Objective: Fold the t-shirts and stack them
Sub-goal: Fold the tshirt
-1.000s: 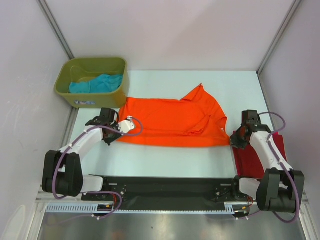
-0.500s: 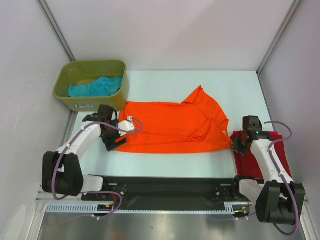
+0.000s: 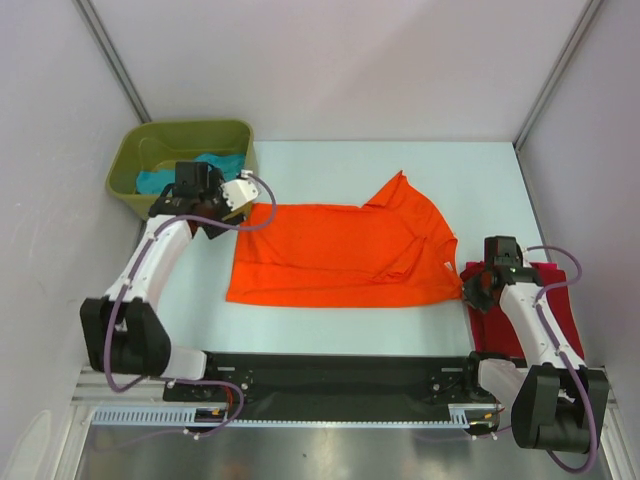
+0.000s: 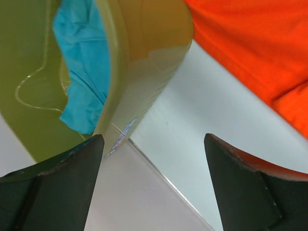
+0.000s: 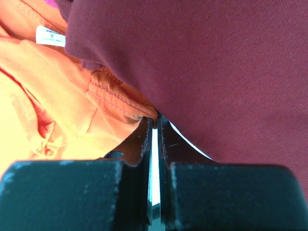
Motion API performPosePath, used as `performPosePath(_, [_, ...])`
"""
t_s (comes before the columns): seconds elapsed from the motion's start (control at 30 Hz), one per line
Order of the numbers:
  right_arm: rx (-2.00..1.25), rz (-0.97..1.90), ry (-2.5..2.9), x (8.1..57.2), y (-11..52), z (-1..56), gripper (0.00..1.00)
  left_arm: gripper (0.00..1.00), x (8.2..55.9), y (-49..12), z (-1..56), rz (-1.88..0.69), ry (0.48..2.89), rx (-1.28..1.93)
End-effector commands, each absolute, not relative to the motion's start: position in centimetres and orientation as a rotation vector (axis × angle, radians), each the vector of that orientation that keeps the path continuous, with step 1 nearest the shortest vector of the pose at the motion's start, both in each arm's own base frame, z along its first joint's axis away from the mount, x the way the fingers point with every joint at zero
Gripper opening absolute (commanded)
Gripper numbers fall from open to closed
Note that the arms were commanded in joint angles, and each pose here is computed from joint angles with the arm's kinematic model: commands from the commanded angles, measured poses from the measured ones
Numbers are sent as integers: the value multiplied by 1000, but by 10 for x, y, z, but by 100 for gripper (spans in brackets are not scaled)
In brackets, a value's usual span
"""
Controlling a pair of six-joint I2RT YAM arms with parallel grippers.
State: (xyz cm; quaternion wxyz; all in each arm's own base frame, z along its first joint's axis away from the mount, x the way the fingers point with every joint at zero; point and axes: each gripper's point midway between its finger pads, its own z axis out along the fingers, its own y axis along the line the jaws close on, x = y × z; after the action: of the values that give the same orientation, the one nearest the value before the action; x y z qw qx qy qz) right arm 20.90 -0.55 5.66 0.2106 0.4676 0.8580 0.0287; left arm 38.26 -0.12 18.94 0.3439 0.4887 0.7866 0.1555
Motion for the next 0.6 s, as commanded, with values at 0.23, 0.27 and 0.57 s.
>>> performPosePath(0.23, [1309, 142, 2361, 211, 0, 51, 0, 78, 473, 38, 179, 757, 1852, 1366])
performPosePath(0.27, [1312, 142, 2369, 209, 1, 48, 0, 68, 473, 38, 169, 763, 1850, 1400])
performPosePath(0.57, [1304, 129, 2376, 209, -1, 49, 0, 66, 514, 82, 156, 941, 1833, 1394])
